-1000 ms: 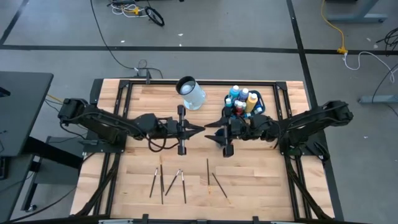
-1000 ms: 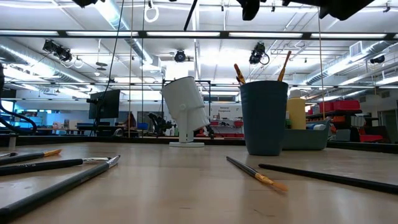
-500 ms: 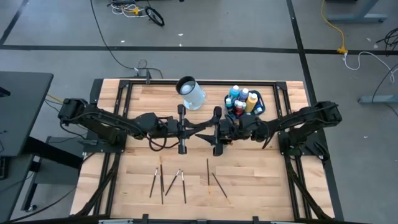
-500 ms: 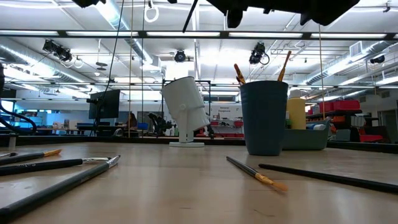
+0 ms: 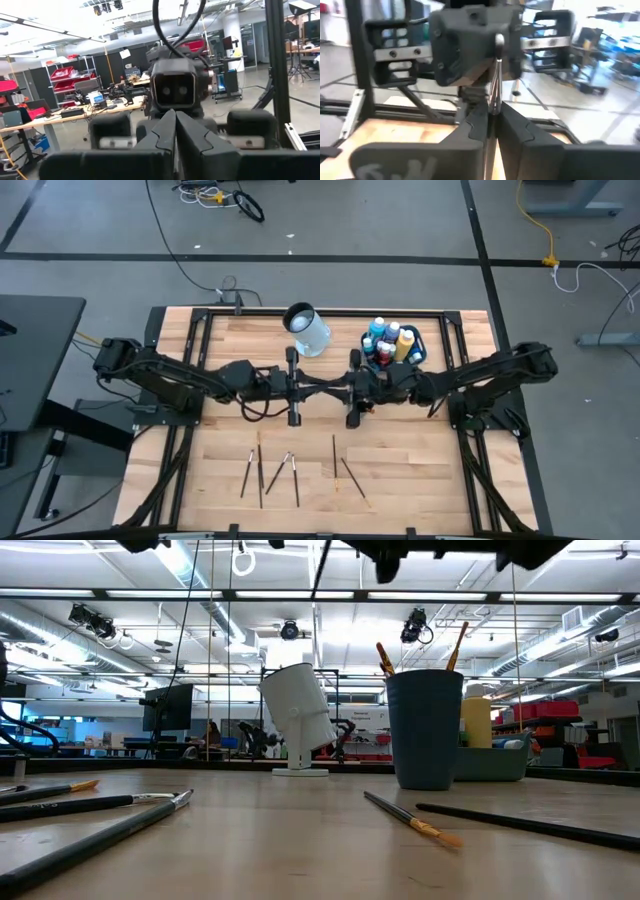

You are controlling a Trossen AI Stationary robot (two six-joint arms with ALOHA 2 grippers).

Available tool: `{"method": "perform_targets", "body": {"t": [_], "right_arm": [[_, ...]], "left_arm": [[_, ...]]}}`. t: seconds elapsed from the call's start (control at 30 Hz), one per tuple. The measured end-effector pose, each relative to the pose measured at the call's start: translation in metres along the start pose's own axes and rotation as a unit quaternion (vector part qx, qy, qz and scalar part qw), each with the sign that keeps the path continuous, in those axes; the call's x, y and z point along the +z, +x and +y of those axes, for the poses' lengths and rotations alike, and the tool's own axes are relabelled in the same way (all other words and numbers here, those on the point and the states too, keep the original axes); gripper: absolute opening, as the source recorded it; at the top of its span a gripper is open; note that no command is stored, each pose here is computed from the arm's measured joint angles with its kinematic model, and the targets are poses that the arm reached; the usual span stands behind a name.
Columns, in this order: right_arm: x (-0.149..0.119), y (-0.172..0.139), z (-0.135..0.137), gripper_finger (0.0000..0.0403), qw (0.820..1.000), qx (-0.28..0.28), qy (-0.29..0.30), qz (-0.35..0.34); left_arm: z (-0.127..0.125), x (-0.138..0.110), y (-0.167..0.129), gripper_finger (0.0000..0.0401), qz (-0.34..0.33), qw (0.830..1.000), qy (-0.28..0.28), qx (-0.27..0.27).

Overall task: Pick & Place Paint Supplies
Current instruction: Put the silver paintbrush into the blue cup

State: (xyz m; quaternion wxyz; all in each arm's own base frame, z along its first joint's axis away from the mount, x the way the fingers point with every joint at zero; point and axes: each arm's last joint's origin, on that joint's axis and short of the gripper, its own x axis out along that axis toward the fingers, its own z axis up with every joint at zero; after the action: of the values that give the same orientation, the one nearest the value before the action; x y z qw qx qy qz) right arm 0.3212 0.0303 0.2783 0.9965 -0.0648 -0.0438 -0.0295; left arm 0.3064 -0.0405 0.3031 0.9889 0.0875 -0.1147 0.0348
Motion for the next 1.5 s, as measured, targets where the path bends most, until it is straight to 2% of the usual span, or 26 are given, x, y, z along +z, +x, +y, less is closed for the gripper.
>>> {"method": "perform_targets", "body": {"t": [0.13, 0.2, 0.33, 0.5, 0.63, 0.87, 1.07, 1.23, 1.5], "right_arm": [[0.017, -0.016, -0.001, 0.0029, 0.999, -0.025, -0.005, 0.023], [0.022, -0.025, 0.001, 0.0016, 0.999, -0.021, -0.011, 0.047], [0.03, -0.045, 0.004, 0.0016, 0.995, -0.016, 0.0, 0.098], [0.017, -0.06, 0.008, 0.002, 0.978, -0.06, 0.02, 0.2], [-0.008, -0.062, 0.014, 0.0015, 0.962, -0.09, 0.018, 0.257], [-0.058, -0.071, 0.02, 0.0023, 0.967, -0.094, 0.045, 0.234], [-0.083, -0.087, 0.019, 0.0024, 0.968, -0.095, 0.057, 0.225], [-0.092, -0.094, 0.018, 0.0044, 0.971, -0.098, 0.052, 0.211], [-0.083, -0.091, 0.017, 0.0092, 0.981, -0.095, 0.033, 0.166]], "left_arm": [[0.0, 0.0, 0.0, 0.0033, 0.003, 1.0, 0.001, -0.003], [-0.001, -0.001, 0.0, 0.0037, 0.005, 1.0, 0.001, -0.002], [0.0, -0.003, 0.0, 0.0042, 0.02, 1.0, 0.007, 0.008], [0.0, -0.007, 0.0, 0.004, 0.043, 0.999, 0.012, 0.026], [0.001, -0.008, -0.001, 0.0039, 0.047, 0.998, 0.013, 0.03], [0.001, -0.008, -0.001, 0.0039, 0.047, 0.998, 0.013, 0.03], [0.0, -0.009, -0.001, 0.0039, 0.053, 0.998, 0.015, 0.028], [0.0, -0.009, -0.001, 0.0039, 0.054, 0.998, 0.015, 0.028], [0.0, -0.011, -0.001, 0.0039, 0.065, 0.997, 0.016, 0.026]]}}
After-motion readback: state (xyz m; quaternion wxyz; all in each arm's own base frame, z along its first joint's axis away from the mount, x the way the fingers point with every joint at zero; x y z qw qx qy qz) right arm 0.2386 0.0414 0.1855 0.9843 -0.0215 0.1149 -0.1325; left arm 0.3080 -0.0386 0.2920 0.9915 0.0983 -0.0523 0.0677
